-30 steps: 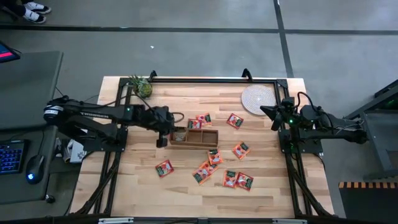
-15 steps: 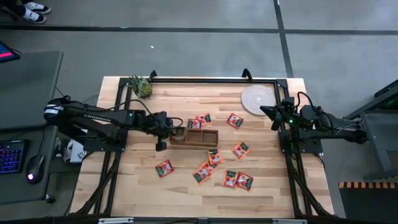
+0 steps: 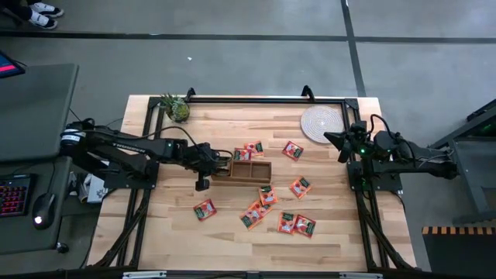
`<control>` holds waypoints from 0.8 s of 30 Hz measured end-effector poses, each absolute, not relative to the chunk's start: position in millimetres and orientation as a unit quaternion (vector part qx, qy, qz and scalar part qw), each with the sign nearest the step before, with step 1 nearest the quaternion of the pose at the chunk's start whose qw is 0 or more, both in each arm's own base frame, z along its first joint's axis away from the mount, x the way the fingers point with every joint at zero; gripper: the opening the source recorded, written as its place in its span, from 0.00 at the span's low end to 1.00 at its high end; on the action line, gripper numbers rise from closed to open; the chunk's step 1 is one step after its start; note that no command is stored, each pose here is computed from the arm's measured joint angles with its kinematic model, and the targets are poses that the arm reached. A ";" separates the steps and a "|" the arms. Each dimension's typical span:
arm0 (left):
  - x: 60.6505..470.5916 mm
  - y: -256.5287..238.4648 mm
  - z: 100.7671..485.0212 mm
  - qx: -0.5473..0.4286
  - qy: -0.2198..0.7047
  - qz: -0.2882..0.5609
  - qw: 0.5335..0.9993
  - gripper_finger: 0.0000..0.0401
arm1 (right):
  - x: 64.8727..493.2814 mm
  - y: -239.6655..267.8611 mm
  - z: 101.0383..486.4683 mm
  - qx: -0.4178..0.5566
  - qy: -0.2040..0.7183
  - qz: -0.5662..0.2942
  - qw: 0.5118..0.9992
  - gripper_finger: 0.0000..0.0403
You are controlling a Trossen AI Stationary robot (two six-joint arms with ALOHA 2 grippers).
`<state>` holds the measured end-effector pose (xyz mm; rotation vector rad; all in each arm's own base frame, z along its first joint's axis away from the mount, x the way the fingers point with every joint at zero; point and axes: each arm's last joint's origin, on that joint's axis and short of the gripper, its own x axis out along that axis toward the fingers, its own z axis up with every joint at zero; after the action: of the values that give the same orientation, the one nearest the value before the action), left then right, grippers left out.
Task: Pick & Place Tea
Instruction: Put the brown tea bag into the left section of the brown wooden organizer
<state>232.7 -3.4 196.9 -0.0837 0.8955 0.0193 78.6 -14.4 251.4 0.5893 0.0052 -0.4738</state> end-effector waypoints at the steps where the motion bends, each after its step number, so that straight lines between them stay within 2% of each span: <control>1: 233.2 -3.4 197.1 -0.040 0.431 0.009 0.902 0.00 | 78.6 -14.4 251.4 0.288 0.003 -0.231 0.929 0.00; 16: 235.5 -3.3 200.3 -0.037 0.412 0.008 0.910 0.01 | 78.8 -13.9 251.3 0.289 0.006 -0.222 0.931 0.00; 20: 235.4 -3.3 200.2 -0.037 0.413 0.008 0.910 0.09 | 78.8 -13.9 251.2 0.289 0.007 -0.221 0.931 0.00; 24: 235.4 -3.3 200.2 -0.037 0.413 0.008 0.910 0.23 | 78.7 -13.9 250.3 0.288 0.011 -0.223 0.931 0.00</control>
<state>235.4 -3.3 200.2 -0.0763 0.8508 0.0159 78.7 -13.9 250.3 0.5896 0.0226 -0.4557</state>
